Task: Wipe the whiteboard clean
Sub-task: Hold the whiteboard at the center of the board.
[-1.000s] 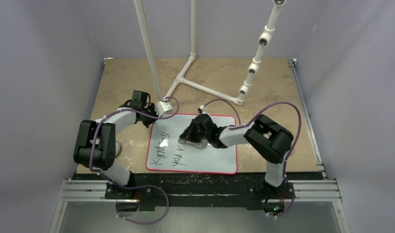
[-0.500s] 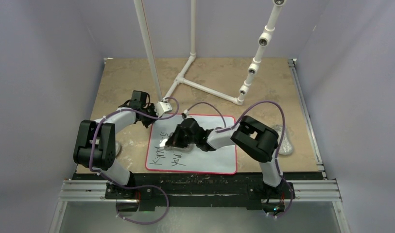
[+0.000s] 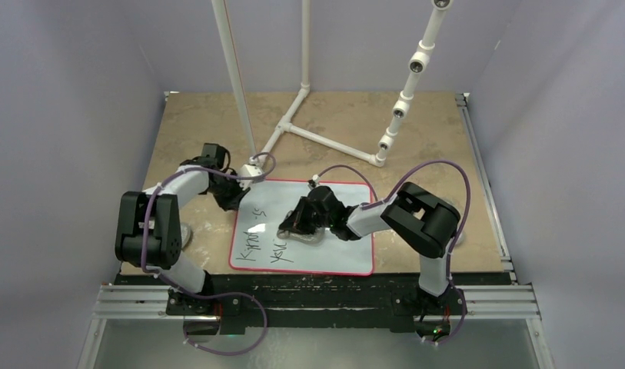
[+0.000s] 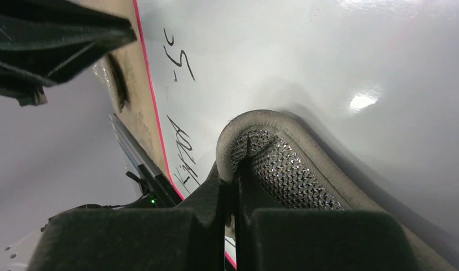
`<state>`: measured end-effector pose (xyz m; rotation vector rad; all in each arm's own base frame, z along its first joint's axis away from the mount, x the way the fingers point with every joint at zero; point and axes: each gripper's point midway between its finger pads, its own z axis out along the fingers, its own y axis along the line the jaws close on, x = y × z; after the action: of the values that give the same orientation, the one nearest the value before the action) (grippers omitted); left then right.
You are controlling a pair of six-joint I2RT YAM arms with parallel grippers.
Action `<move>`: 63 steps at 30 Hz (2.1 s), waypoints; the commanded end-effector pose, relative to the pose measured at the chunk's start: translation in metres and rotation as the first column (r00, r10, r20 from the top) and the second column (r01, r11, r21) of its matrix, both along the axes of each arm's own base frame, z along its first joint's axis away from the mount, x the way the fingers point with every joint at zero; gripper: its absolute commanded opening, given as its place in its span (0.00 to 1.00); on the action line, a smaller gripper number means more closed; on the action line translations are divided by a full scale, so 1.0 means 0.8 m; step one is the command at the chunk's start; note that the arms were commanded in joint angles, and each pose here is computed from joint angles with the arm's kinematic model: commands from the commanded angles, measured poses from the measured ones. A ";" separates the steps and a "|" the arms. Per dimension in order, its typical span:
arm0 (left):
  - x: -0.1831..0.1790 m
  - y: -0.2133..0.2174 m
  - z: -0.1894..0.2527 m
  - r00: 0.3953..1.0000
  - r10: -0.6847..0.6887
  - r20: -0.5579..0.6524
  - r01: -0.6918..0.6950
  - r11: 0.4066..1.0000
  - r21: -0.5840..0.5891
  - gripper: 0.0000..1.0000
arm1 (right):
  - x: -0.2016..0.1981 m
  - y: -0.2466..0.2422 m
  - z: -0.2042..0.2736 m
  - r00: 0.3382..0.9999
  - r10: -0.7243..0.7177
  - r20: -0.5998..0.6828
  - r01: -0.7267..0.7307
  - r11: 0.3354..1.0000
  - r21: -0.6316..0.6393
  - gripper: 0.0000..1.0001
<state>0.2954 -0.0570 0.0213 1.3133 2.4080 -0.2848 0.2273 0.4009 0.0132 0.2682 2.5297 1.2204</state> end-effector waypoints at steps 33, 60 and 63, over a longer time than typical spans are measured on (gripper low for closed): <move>-0.067 -0.027 -0.044 0.946 0.084 -0.315 -0.133 0.981 -0.140 0.28 | -0.036 -0.172 -0.133 0.966 -0.229 -0.122 0.143 0.863 -0.484 0.00; -0.050 -0.003 -0.065 0.973 0.124 -0.194 -0.111 0.991 0.077 0.01 | -0.052 -0.155 -0.140 0.976 -0.128 -0.178 0.039 0.899 -0.437 0.00; -0.052 -0.003 -0.067 0.971 0.125 -0.201 -0.111 0.991 0.080 0.00 | -0.030 -0.157 -0.142 0.981 -0.134 -0.142 0.053 0.883 -0.467 0.00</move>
<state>0.2258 -0.0805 0.0093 1.0541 2.7665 -0.5970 0.2354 0.3836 0.0119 0.3286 2.4913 1.2219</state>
